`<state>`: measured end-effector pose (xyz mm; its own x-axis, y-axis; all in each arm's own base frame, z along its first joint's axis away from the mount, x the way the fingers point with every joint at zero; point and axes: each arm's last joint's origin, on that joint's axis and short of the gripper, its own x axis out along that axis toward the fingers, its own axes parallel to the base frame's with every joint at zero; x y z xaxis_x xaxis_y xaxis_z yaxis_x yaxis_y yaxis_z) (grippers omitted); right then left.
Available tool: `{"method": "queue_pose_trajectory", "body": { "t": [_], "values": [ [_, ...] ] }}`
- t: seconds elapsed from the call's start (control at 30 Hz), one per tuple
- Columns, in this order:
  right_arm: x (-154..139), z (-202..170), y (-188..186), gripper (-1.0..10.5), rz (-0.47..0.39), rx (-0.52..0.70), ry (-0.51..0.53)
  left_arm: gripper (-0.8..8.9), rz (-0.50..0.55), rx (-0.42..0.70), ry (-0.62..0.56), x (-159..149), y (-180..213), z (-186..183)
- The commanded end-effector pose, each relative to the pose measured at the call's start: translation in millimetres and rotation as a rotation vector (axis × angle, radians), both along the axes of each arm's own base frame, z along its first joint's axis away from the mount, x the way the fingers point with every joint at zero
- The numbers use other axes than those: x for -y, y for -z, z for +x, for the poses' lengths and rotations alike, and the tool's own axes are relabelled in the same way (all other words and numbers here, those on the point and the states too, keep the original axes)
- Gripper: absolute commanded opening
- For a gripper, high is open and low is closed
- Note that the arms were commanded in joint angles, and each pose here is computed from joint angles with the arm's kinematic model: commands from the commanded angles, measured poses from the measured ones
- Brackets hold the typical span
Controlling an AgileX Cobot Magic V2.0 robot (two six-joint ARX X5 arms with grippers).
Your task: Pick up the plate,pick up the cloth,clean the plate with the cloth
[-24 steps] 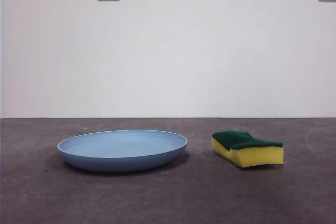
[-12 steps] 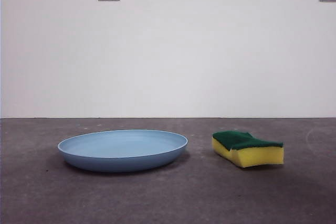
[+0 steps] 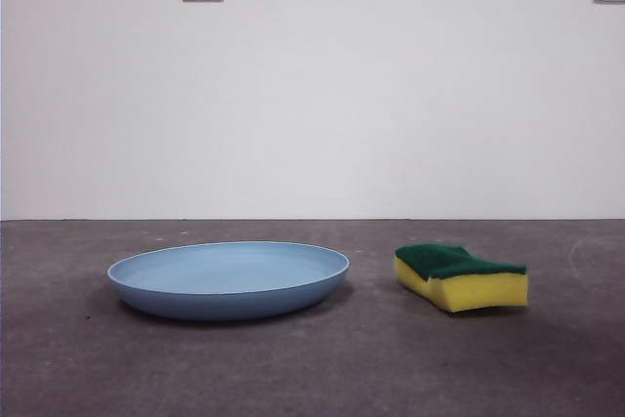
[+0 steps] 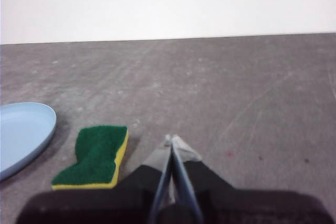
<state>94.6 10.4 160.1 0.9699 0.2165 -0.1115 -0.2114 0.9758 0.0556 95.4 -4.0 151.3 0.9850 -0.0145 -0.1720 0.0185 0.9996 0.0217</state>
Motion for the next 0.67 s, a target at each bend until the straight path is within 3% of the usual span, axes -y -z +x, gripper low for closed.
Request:
{"method": "queue_pose_trajectory", "body": {
  "t": [0.03,0.27,0.67],
  "values": [
    [0.4,0.9,10.0,0.0,0.036,-0.051,0.016,-0.02,0.005,-0.007,0.000,-0.2,3.8,0.5],
    [0.2,0.7,11.2,0.0,0.105,-0.079,0.017,-0.02,0.005,-0.007,0.000,-0.2,3.9,0.5],
    [0.4,0.7,11.0,0.0,0.102,-0.077,0.023,-0.02,0.005,-0.007,0.000,-0.2,3.9,0.5]
  ]
}}
